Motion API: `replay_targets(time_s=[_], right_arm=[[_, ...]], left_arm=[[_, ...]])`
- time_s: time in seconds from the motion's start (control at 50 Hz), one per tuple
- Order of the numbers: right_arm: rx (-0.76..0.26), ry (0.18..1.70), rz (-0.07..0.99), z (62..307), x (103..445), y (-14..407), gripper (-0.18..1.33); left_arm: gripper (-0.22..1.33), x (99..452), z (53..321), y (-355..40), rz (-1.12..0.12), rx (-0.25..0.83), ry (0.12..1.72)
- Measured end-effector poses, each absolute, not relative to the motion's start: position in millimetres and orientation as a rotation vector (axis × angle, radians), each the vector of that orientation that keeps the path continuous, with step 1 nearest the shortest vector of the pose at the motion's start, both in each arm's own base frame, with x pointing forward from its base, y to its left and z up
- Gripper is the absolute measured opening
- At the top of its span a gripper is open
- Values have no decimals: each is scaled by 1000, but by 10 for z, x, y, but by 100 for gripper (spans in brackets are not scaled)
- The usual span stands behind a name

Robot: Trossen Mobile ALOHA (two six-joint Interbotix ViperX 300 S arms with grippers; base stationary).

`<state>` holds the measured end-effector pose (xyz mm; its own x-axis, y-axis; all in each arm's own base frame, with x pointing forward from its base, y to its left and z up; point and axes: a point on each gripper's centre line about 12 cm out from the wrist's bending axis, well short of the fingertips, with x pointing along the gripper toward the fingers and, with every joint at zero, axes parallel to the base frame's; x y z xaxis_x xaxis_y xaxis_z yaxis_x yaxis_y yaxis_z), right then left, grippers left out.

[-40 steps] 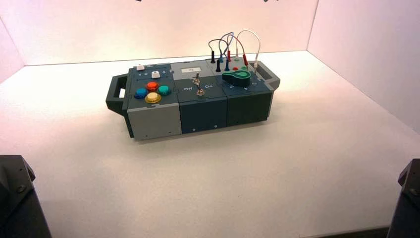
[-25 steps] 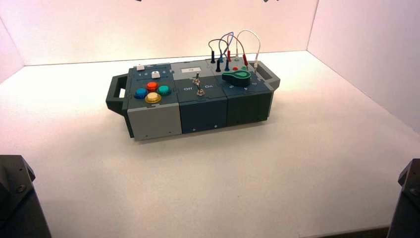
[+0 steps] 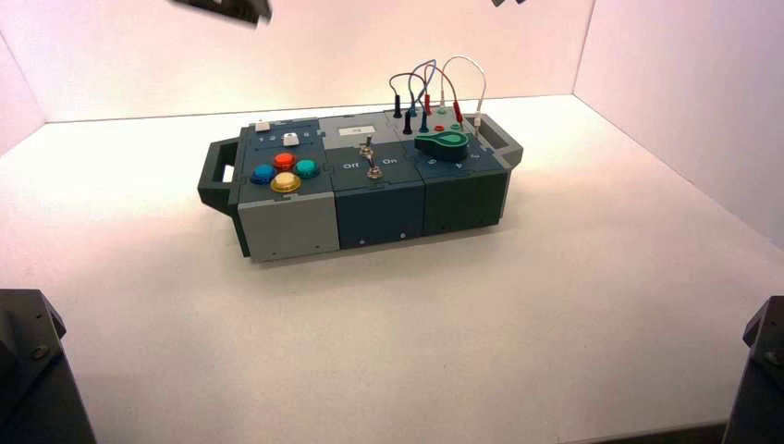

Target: Push the blue button with the left gripper.

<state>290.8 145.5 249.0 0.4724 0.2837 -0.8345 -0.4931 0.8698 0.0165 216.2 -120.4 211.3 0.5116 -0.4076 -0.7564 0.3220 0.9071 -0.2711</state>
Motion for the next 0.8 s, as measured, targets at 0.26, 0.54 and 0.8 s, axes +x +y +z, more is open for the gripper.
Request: replay_targets(time_s=[0.26,0.54,0.8], right_arm=[[-231,953,482,2545,2887,1449,87],[-208,957,484,2551,2880,1461,87],[-179,951,489,2564,2879,1481,87]], left_arm=[[13,2198,1977,-1169,-412,-100,992],[-16,2271,1769,-1017,-340,-109,1104],[-16,2331,1466,-1022,-327,-70,1221]])
